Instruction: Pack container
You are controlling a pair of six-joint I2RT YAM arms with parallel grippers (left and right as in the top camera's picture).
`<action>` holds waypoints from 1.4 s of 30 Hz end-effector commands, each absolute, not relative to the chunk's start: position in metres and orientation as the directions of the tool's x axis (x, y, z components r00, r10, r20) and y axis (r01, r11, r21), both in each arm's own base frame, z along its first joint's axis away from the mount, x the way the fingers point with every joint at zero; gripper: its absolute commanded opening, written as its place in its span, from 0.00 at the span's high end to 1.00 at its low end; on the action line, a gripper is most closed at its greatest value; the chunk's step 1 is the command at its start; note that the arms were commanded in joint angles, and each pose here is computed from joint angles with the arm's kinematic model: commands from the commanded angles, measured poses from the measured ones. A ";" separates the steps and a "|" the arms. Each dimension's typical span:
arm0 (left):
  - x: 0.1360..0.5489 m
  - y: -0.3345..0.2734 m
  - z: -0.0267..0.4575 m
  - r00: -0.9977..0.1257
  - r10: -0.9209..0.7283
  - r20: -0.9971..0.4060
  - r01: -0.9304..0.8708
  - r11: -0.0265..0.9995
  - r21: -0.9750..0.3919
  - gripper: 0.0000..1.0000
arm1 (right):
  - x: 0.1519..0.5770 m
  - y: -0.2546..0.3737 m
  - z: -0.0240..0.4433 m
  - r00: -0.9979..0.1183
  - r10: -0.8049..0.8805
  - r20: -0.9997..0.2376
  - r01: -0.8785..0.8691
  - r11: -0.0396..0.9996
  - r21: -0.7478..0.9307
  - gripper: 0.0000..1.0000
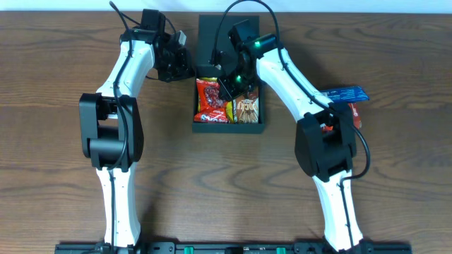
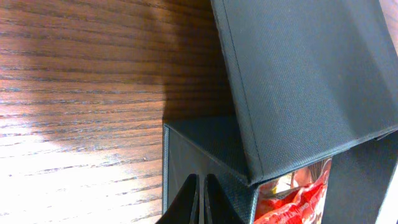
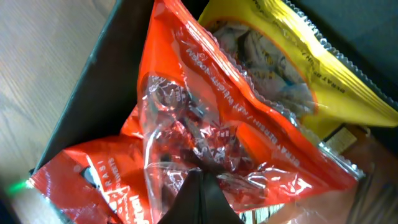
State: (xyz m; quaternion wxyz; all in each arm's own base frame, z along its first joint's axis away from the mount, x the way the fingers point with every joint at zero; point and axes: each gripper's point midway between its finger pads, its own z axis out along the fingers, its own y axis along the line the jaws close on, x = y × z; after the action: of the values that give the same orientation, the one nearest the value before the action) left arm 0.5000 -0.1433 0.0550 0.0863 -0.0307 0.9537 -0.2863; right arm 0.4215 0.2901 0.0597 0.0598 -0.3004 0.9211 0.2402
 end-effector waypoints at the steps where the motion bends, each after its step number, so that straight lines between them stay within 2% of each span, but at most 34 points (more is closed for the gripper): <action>1: 0.498 -0.148 0.068 -0.982 -0.109 -0.156 0.000 0.820 -0.572 0.94 | 0.408 0.298 0.049 -0.823 -0.525 -0.217 -0.563 0.703 0.434 0.98; 10: 0.498 -0.148 0.068 -0.982 -0.109 -0.156 0.000 0.820 -0.572 0.94 | 0.418 0.303 0.059 -0.819 -0.509 -0.264 -0.572 0.692 0.441 0.99; 12: 0.498 -0.148 0.068 -0.982 -0.109 -0.156 0.000 0.820 -0.572 0.94 | 0.425 0.305 0.077 -0.817 -0.498 -0.292 -0.577 0.679 0.454 0.99; 17: 0.498 -0.148 0.068 -0.982 -0.109 -0.156 0.000 0.820 -0.572 0.94 | 0.457 0.288 0.160 -0.783 -0.448 -0.432 -0.613 0.677 0.408 0.99; 21: 0.498 -0.148 0.068 -0.982 -0.109 -0.156 0.000 0.820 -0.572 0.94 | 0.483 0.250 0.200 -0.760 -0.405 -0.508 -0.588 0.762 0.273 0.99; 25: 0.498 -0.147 0.068 -0.982 -0.109 -0.157 0.000 0.821 -0.571 0.94 | 0.497 0.194 0.215 -0.783 -0.370 -0.499 -0.488 0.864 0.124 0.99; 28: 0.499 -0.146 0.069 -0.981 -0.112 -0.158 -0.002 0.821 -0.571 0.94 | 0.500 0.163 0.214 -0.822 -0.321 -0.471 -0.412 0.906 0.101 0.99; 33: 0.502 -0.137 0.069 -0.979 -0.131 -0.158 -0.018 0.821 -0.571 0.94 | 0.513 0.100 0.210 -0.895 -0.084 -0.438 -0.147 0.983 0.111 0.98; 36: 0.504 -0.129 0.069 -0.976 -0.158 -0.153 -0.043 0.820 -0.571 0.94 | 0.520 0.060 0.210 -0.898 0.084 -0.431 0.036 0.992 0.118 0.98; 42: 0.508 -0.116 0.069 -0.971 -0.186 -0.152 -0.067 0.817 -0.572 0.94 | 0.519 0.010 0.203 -0.863 0.322 -0.391 0.283 0.947 0.155 0.99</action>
State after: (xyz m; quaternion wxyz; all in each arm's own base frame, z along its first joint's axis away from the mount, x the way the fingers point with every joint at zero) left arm 0.5060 -0.1220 0.0554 0.0915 -0.0562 0.9520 -0.2866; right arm 0.5217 0.0329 0.1954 0.2055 0.0711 0.9745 0.0559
